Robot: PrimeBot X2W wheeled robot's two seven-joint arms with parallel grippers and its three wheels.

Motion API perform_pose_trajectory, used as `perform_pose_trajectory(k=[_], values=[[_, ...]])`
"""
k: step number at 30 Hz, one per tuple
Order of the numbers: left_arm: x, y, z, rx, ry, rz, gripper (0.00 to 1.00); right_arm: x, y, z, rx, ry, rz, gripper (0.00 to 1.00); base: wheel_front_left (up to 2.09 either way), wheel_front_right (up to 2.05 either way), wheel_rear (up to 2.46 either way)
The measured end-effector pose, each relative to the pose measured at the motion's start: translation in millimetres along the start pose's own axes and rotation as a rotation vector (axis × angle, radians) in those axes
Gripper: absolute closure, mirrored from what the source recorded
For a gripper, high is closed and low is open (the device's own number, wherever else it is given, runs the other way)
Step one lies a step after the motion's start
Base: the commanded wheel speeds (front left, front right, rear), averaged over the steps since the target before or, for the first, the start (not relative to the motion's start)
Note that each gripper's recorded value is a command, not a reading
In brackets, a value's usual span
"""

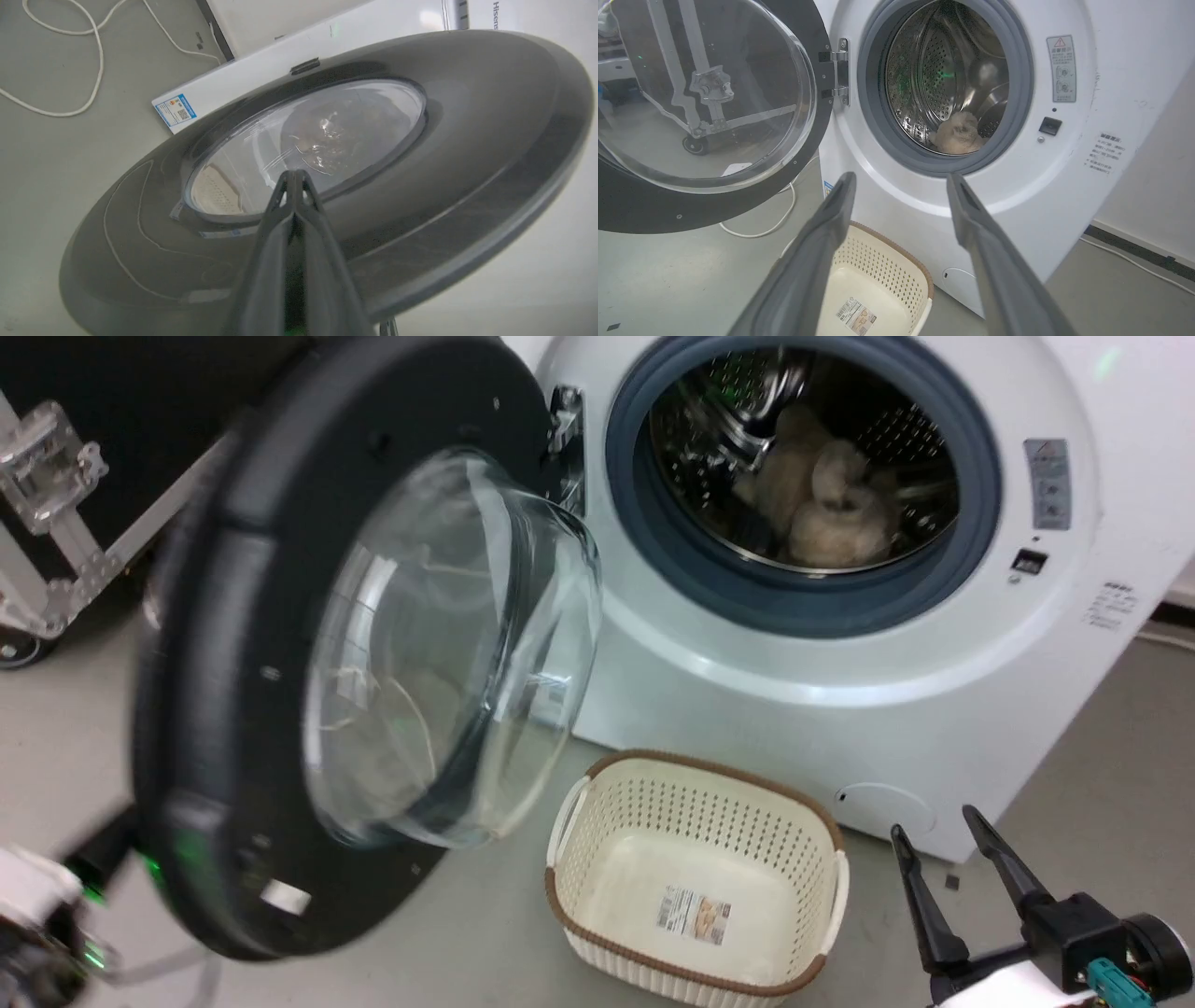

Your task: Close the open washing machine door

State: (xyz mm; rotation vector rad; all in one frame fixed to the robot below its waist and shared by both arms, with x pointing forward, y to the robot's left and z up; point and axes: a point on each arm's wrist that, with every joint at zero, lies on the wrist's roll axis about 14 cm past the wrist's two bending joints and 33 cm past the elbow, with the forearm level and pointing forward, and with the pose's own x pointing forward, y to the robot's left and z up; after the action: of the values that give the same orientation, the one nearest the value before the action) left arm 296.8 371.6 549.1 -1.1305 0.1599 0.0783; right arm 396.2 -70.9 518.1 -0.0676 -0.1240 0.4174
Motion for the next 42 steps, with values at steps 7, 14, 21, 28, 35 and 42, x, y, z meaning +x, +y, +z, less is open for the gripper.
perform_pose_trajectory(k=[7, 14, 21, 28, 35, 42], values=[[2, -21, -83, -0.111, 0.124, -0.106, 1.00, -17, -27, 11, -0.027, -0.021, -0.101, 0.00, 0.00, 0.00, 0.00], [16, -41, -152, -0.186, 0.285, -0.175, 1.00, -39, -51, 10, -0.039, -0.010, -0.189, 0.00, 0.00, 0.00, 0.00], [49, -76, -229, -0.273, 0.449, -0.260, 1.00, -61, -79, 0, -0.044, 0.025, -0.285, 0.00, 0.00, 0.00, 0.00], [91, -110, -290, -0.360, 0.560, -0.312, 1.00, -83, -116, -5, -0.057, 0.054, -0.412, 0.00, 0.00, 0.00, 0.00], [146, -142, -337, -0.452, 0.590, -0.340, 1.00, -126, -149, -19, -0.041, 0.121, -0.572, 0.00, 0.00, 0.00, 0.00], [203, -161, -379, -0.494, 0.564, -0.313, 1.00, -160, -167, -29, -0.051, 0.190, -0.682, 0.00, 0.00, 0.00, 0.00]])
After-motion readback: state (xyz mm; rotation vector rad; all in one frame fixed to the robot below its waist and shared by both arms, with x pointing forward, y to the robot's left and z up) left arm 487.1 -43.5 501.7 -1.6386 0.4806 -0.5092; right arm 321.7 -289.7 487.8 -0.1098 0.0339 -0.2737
